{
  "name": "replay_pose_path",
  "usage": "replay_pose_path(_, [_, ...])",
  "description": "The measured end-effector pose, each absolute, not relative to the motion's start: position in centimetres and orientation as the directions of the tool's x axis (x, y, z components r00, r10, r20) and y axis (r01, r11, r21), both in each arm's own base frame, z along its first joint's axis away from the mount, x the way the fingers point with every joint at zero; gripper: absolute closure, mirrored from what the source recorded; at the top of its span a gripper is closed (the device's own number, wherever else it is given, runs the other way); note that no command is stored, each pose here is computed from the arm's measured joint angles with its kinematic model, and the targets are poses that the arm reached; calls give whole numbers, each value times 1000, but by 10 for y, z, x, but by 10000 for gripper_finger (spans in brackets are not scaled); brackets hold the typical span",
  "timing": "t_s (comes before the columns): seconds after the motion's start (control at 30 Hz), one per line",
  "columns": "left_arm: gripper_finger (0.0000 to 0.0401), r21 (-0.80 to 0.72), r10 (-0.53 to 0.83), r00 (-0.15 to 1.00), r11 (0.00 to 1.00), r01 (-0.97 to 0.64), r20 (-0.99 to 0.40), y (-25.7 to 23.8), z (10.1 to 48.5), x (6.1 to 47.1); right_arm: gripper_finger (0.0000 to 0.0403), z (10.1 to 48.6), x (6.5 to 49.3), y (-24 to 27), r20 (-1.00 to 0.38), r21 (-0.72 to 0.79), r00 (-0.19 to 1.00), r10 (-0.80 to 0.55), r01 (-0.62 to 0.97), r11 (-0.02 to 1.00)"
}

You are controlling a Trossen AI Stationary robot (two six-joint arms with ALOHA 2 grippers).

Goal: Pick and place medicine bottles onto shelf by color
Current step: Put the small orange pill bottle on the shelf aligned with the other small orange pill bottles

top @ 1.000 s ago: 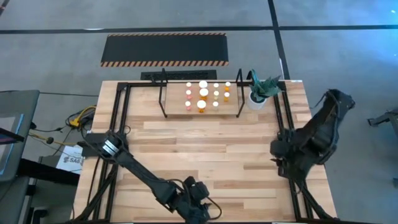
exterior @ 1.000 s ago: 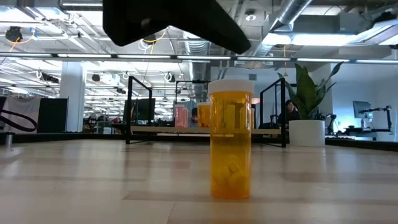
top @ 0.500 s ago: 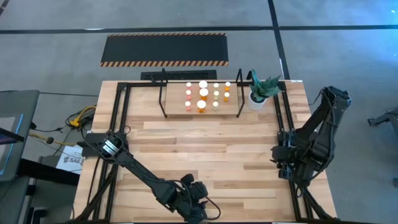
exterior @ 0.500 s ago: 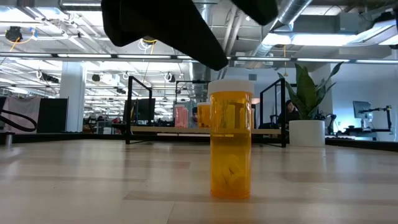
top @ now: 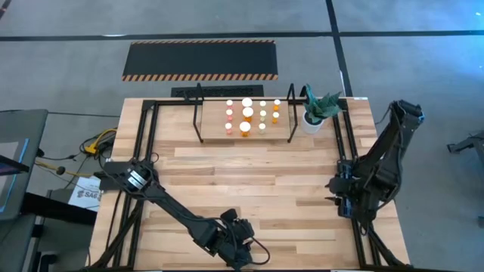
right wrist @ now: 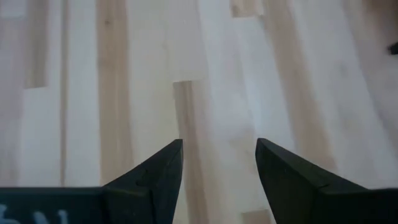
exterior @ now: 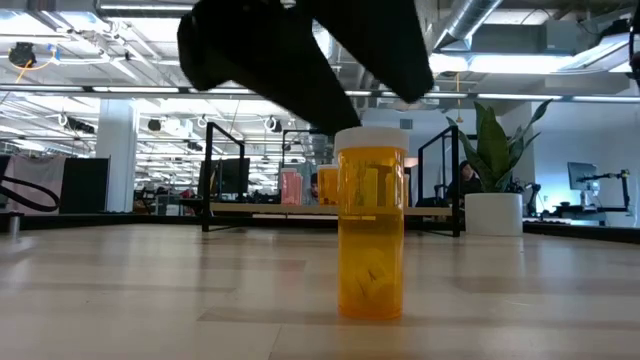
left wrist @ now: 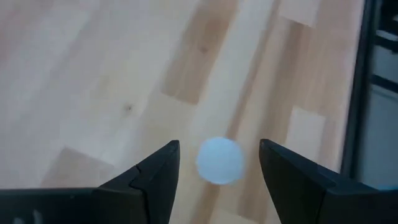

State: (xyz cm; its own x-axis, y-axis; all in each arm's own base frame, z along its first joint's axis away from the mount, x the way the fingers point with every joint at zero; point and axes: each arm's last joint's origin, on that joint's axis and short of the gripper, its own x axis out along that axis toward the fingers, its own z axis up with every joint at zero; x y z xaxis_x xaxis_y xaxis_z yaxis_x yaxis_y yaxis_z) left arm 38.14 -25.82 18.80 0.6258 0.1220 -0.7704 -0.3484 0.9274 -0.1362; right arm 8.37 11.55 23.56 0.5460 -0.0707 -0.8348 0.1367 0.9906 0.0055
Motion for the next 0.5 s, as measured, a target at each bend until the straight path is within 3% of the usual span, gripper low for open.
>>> replay_pose_path(0.2, [195,-198,59,604,916,-350,-795,-263,167,389,192,224,81,111,-790,111,612,44,72,991])
replay_pose_path(0.5, [196,-160,140,598,893,-420,-789,-258,161,389,233,203,76,102,-707,257,684,178,15,966])
